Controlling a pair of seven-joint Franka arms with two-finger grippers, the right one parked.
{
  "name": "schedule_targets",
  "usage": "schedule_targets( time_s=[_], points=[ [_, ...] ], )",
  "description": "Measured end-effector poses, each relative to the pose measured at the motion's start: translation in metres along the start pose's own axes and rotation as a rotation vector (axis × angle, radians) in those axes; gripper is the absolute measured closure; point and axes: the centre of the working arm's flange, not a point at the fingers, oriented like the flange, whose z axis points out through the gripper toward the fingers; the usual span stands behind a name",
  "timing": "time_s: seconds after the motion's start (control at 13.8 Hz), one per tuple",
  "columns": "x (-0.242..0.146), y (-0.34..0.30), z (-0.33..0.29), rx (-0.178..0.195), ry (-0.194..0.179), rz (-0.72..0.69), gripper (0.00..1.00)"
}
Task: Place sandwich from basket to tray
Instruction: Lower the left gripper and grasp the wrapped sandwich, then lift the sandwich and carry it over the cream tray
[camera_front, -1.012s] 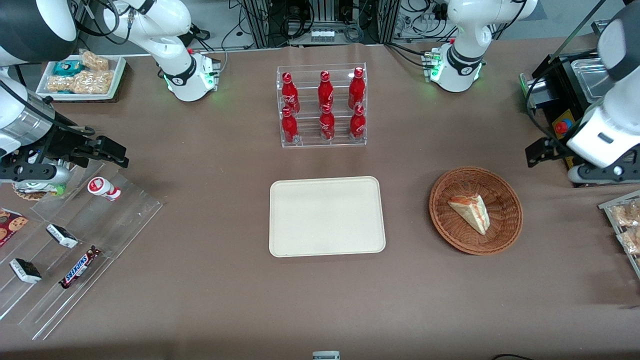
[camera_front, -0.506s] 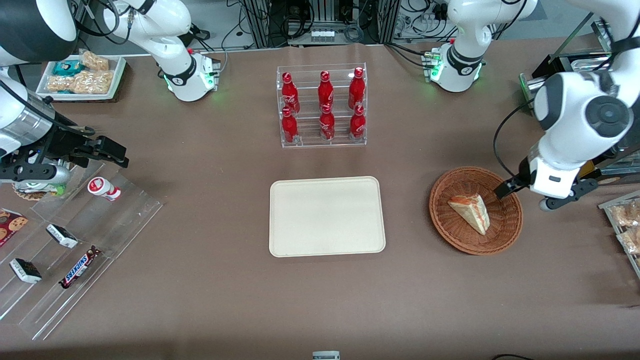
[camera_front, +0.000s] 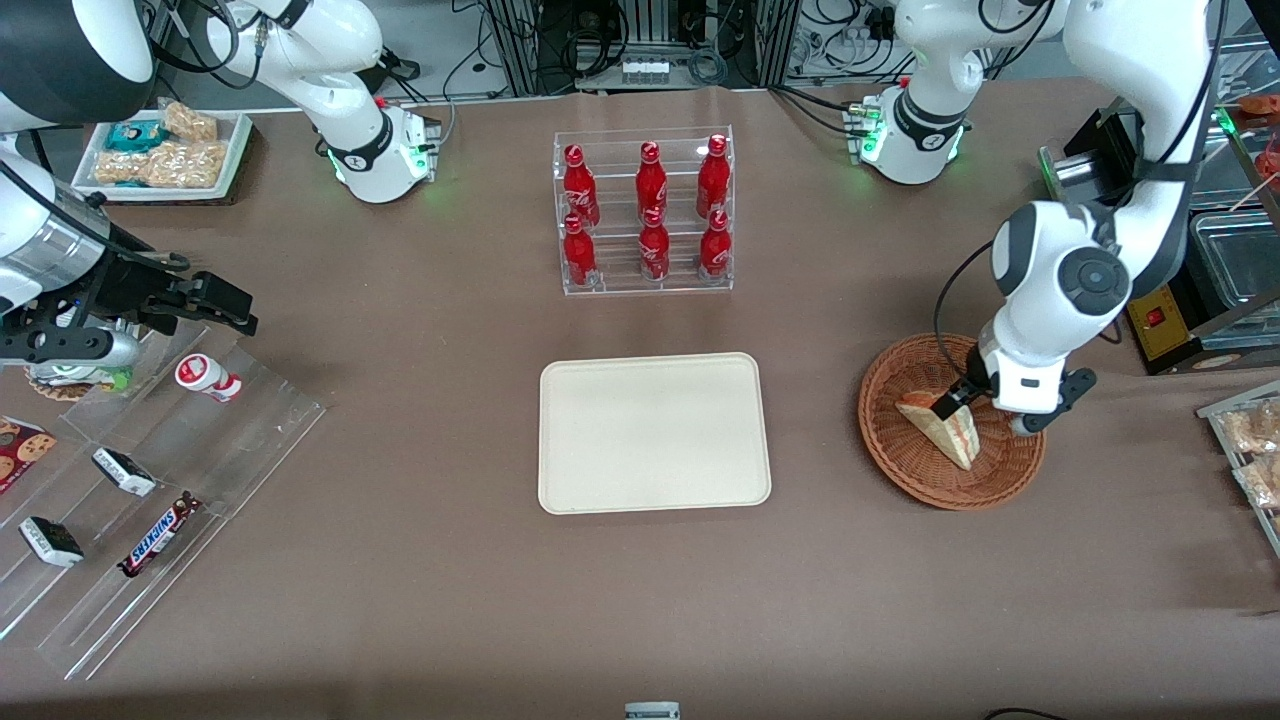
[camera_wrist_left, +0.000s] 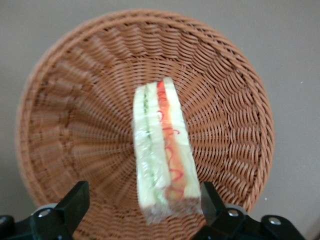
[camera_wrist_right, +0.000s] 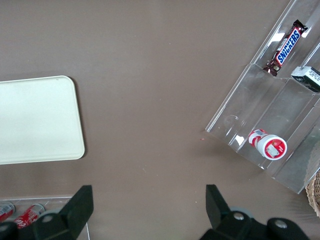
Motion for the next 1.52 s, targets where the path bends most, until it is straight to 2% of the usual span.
schedule_targets(
  time_s=[0.14,0.22,0.36,0.43,0.51,0.72,0.87,1.08,1.23,1.3,1.37,1.52],
  points=[
    [0.000,0.002,0.020,-0.009,-0.005,-0.003,0.11],
    [0.000,0.002,0.027,-0.010,-0.009,-0.003,0.26],
    [0.001,0.004,0.030,-0.015,-0.007,-0.004,0.48],
    [0.005,0.007,0.025,-0.021,0.002,0.000,0.59],
    [0.008,0.012,0.017,-0.014,0.013,0.029,0.63],
    [0.007,0.053,-0.044,0.066,0.011,0.150,0.69],
    [-0.019,0.106,-0.110,0.082,0.013,0.266,0.71],
    [-0.102,0.186,-0.155,0.041,0.035,0.458,0.73],
    [-0.162,0.227,-0.135,0.035,0.017,0.573,0.73],
    [-0.190,0.244,-0.118,0.028,0.008,0.622,0.76],
    [-0.213,0.260,-0.101,0.017,0.001,0.663,0.81],
    [-0.250,0.286,-0.070,-0.009,-0.004,0.721,0.82]
  ],
)
